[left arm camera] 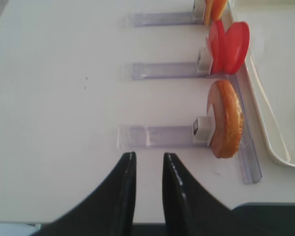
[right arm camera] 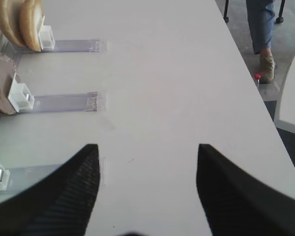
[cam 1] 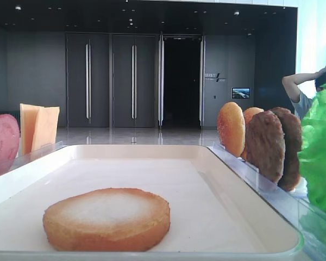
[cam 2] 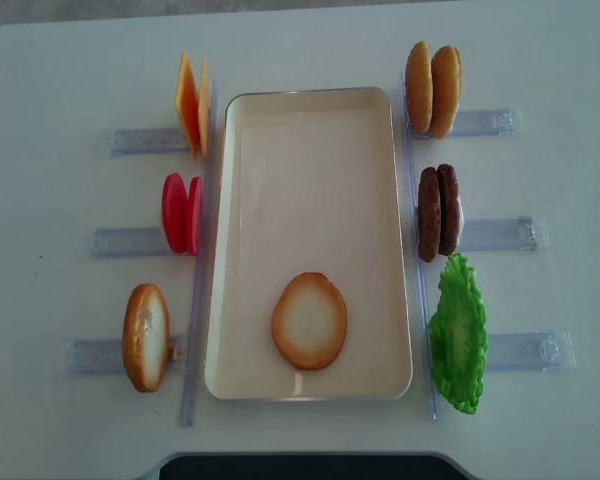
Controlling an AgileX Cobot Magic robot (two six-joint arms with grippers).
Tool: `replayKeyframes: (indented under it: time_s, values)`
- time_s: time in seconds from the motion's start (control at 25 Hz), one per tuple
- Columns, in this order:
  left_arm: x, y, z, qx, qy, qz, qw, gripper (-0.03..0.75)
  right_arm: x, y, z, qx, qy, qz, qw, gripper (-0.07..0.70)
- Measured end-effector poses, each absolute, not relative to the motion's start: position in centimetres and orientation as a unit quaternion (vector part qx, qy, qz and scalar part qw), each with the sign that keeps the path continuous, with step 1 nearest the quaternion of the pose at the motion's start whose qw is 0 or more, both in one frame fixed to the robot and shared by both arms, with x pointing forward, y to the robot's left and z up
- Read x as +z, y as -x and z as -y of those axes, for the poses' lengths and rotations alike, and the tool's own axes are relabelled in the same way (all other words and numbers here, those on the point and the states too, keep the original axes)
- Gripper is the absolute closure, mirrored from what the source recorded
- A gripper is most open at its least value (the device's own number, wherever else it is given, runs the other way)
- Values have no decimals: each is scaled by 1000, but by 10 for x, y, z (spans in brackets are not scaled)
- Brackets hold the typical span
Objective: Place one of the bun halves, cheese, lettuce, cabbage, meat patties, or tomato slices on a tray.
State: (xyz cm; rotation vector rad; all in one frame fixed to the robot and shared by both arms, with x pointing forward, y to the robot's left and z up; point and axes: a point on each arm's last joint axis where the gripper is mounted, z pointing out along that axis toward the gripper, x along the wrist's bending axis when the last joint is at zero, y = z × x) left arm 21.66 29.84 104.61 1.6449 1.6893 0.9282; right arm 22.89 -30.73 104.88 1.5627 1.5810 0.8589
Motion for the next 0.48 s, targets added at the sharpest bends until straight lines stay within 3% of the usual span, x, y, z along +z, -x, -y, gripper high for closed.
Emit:
replayKeyframes:
  time_s: [0.48]
  values:
    - [1045, -224, -300, 369, -610, -629, 310, 575, 1049, -229, 307, 335, -609, -616, 370, 216]
